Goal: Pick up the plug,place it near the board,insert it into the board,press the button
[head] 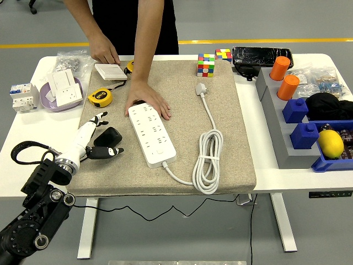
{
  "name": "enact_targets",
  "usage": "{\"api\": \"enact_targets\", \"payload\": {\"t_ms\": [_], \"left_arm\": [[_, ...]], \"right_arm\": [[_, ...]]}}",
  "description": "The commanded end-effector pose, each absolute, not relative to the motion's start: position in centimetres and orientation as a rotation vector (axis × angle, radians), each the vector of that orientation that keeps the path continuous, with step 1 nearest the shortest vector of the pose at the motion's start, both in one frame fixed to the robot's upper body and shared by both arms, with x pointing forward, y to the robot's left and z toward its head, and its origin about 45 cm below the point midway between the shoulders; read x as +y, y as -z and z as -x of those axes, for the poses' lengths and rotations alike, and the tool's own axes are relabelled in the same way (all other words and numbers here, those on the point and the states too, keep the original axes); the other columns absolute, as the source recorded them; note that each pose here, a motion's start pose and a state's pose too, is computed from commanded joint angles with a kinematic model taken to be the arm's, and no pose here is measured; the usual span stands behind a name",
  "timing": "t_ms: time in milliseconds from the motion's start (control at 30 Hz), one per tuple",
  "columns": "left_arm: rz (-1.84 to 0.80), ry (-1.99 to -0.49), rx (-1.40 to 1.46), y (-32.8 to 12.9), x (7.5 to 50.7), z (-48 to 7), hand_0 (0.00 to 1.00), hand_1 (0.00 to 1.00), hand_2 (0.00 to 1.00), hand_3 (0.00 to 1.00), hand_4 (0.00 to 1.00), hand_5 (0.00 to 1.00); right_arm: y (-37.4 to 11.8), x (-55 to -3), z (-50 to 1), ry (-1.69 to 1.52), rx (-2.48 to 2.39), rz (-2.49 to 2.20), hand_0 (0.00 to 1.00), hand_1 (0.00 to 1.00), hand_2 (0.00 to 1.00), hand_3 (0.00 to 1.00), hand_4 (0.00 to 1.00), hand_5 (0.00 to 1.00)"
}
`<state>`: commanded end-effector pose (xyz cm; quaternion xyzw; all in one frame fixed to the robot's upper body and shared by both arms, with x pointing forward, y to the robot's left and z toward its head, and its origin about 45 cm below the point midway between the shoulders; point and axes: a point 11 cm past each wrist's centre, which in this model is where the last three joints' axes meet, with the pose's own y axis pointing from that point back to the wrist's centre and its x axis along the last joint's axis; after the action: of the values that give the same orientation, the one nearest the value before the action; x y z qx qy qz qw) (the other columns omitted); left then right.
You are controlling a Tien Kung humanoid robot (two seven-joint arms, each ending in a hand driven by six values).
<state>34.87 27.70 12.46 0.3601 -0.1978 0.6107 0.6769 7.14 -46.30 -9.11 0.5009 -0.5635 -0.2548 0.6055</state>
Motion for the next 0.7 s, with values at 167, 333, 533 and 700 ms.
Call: {"api": "enact_targets", "payload": {"t_ms": [167, 333, 533, 700], "left_arm": [[-0.812, -1.387, -0.446, -12.26, 27.97, -34.93, 0.881, 0.852, 0.726, 0.772, 0.998, 0.167], [-0.816, -1.403, -0.454, -12.07, 28.13, -34.93, 0.875, 0.835, 0.695, 0.725, 0.998, 0.192], [-0.83, -1.413, -0.465, -11.85, 28.29, -34.96, 0.87, 0.823, 0.65, 0.639, 0.998, 0.212], [-0.83, -1.425, -0.47, -11.84, 28.48, -35.02, 0.87, 0.823, 0.65, 0.639, 0.998, 0.212]], "right_arm": [[9.11, -46.31, -7.16, 0.589, -1.305, -1.158, 0.977, 0.927, 0.873, 0.899, 0.998, 0.998], [9.08, -46.34, -7.26, 0.589, -1.309, -1.157, 0.976, 0.927, 0.872, 0.897, 0.998, 0.998], [9.06, -46.36, -7.28, 0.59, -1.313, -1.156, 0.977, 0.927, 0.872, 0.896, 0.998, 0.998], [9.05, -46.35, -7.36, 0.589, -1.314, -1.156, 0.977, 0.927, 0.872, 0.896, 0.998, 0.998]]}}
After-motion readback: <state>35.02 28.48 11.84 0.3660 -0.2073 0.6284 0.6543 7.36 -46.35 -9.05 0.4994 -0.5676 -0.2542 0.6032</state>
